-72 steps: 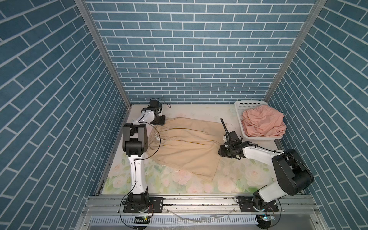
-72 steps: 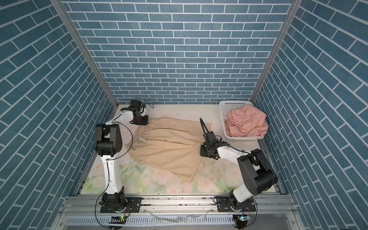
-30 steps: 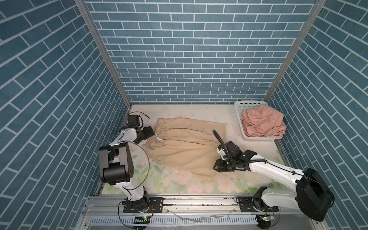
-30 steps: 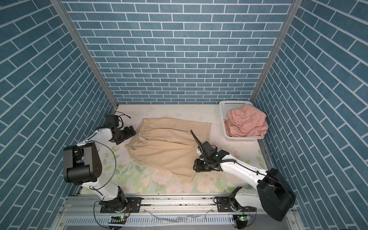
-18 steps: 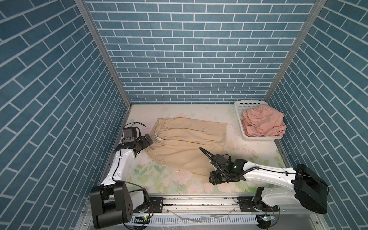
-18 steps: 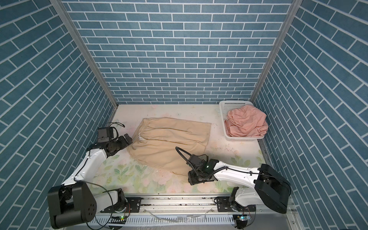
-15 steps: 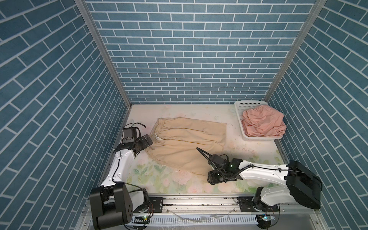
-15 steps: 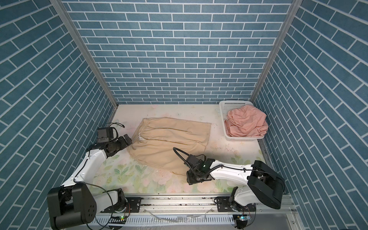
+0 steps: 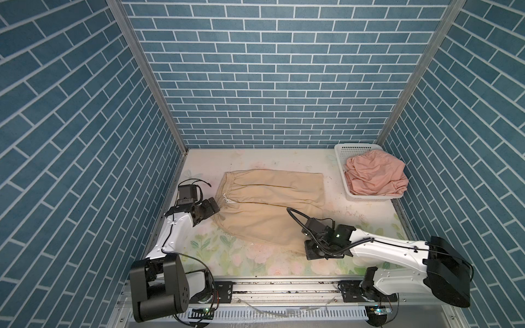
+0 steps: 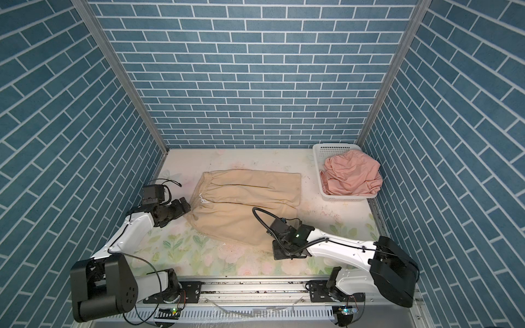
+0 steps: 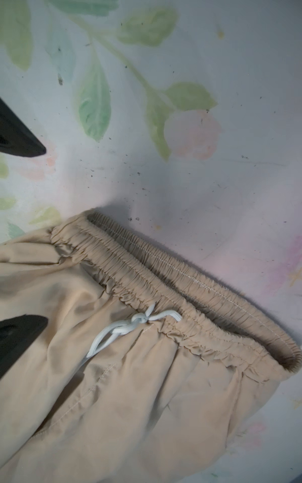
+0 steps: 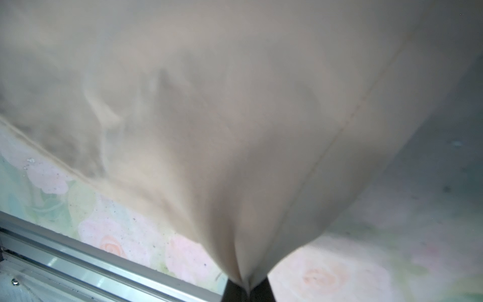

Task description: Fold and stack the shorts

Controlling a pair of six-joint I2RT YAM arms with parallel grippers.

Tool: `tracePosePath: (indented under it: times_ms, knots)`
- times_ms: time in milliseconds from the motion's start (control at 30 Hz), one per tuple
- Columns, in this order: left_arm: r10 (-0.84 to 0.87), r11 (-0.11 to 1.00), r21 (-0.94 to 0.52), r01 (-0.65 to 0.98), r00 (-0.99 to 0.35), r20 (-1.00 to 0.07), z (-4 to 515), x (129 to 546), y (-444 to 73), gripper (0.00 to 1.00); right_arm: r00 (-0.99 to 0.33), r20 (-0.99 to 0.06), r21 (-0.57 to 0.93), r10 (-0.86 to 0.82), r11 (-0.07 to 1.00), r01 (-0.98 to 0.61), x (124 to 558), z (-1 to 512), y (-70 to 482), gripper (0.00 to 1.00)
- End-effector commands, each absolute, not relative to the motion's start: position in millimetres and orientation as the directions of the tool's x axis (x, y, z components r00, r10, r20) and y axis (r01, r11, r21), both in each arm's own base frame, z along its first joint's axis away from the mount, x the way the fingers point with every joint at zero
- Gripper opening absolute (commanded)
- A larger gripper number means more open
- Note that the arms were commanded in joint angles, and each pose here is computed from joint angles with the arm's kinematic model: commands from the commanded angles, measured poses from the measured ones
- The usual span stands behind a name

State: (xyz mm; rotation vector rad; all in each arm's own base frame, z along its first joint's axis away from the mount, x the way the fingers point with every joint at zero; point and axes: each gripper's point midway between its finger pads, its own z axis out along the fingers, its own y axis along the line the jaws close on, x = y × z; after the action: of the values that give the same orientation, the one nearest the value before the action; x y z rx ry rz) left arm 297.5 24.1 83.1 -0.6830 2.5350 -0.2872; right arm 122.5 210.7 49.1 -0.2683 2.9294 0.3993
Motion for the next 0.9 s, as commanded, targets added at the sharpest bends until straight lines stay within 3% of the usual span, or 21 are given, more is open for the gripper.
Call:
tracePosePath:
  times_ms: [0,267,533,667,800,867]
  knots:
    - [-0.483,0.857,-0.381,-0.346,-0.796,-0.364,71,294,3,0.91,-0.985,-0.150,0.149,-0.085,0.983,-0.107,119,45,163,0.00]
    - [-0.270,0.941,-0.296,-0.165,-0.894,-0.357,62,283,-47,0.88,-0.988,-0.158,0.166,-0.002,0.986,-0.029,141,60,134,0.00]
    - [-0.297,0.942,-0.232,-0.241,-0.921,-0.251,39,247,-42,0.76,-0.988,-0.155,0.188,0.008,0.982,-0.022,158,67,138,0.00]
    - [-0.324,0.914,-0.332,-0.235,-0.914,-0.245,36,244,-58,0.69,-0.987,-0.161,0.200,0.016,0.980,-0.016,164,66,140,0.00]
    - [-0.339,0.907,-0.330,-0.262,-0.918,-0.204,28,232,-58,0.63,-0.986,-0.167,0.200,0.027,0.980,-0.007,166,67,139,0.00]
    - [-0.343,0.900,-0.352,-0.255,-0.915,-0.212,27,233,-61,0.54,-0.982,-0.186,0.197,0.034,0.980,-0.003,169,70,137,0.00]
